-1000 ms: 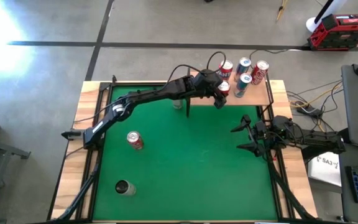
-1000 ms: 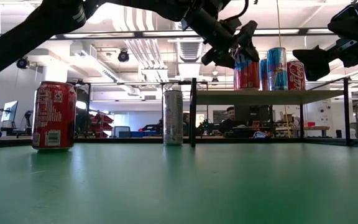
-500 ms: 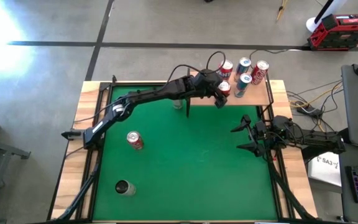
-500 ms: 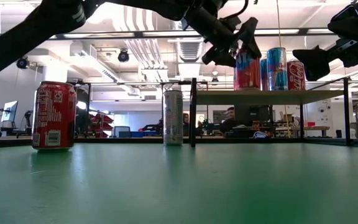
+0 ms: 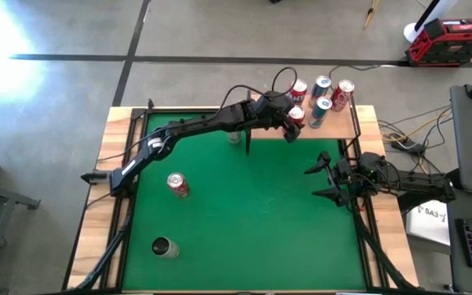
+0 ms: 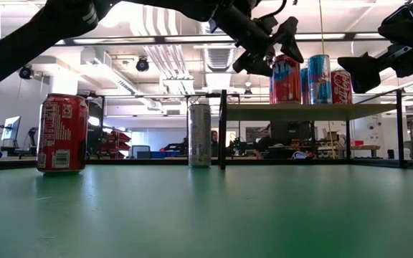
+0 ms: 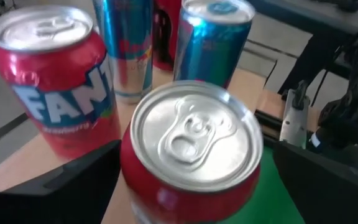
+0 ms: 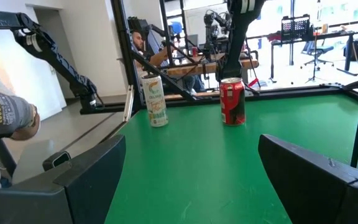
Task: Place canned beverage on shelf
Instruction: Put the red soda can on the shelf aligned with the other red soda can, then put the top white-yellow soda can on the shelf
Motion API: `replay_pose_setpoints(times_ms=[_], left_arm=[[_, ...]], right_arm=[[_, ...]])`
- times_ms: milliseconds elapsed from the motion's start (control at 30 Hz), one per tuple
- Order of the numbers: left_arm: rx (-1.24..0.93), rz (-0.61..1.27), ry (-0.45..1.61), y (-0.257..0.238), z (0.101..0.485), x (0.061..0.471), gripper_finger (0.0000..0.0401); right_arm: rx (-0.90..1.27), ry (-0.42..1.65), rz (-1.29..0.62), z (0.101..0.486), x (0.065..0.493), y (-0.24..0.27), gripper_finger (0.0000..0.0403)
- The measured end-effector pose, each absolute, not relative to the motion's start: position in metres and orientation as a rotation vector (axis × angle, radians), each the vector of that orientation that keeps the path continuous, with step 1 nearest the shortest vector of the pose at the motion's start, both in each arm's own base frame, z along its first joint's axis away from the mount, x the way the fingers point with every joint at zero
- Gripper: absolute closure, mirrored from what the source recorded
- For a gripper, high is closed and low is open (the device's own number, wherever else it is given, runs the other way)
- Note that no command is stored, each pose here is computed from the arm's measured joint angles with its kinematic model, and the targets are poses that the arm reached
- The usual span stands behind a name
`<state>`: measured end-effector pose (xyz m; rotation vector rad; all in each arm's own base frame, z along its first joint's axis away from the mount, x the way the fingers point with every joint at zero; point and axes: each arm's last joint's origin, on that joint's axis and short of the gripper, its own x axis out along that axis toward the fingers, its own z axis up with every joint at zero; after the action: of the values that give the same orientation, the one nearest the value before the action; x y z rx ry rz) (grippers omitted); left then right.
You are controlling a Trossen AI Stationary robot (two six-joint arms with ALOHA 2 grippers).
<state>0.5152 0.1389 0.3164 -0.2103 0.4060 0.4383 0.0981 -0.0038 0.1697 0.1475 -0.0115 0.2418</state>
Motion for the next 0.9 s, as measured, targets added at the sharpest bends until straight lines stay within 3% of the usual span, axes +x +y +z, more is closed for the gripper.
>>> replay_pose_setpoints(times_ms=[533,900], left_arm=[[-0.295,0.518,0.57,0.16,0.334,0.477,0.0001],[-0.406,0.4,0.721,0.15,0.348,0.451,0.0019]], right_arm=[[0.148,-0.011,0.242,0.17,0.098,-0.004,0.0044],[0.148,-0.011,0.242,0.17,0.098,-0.004,0.0044]])
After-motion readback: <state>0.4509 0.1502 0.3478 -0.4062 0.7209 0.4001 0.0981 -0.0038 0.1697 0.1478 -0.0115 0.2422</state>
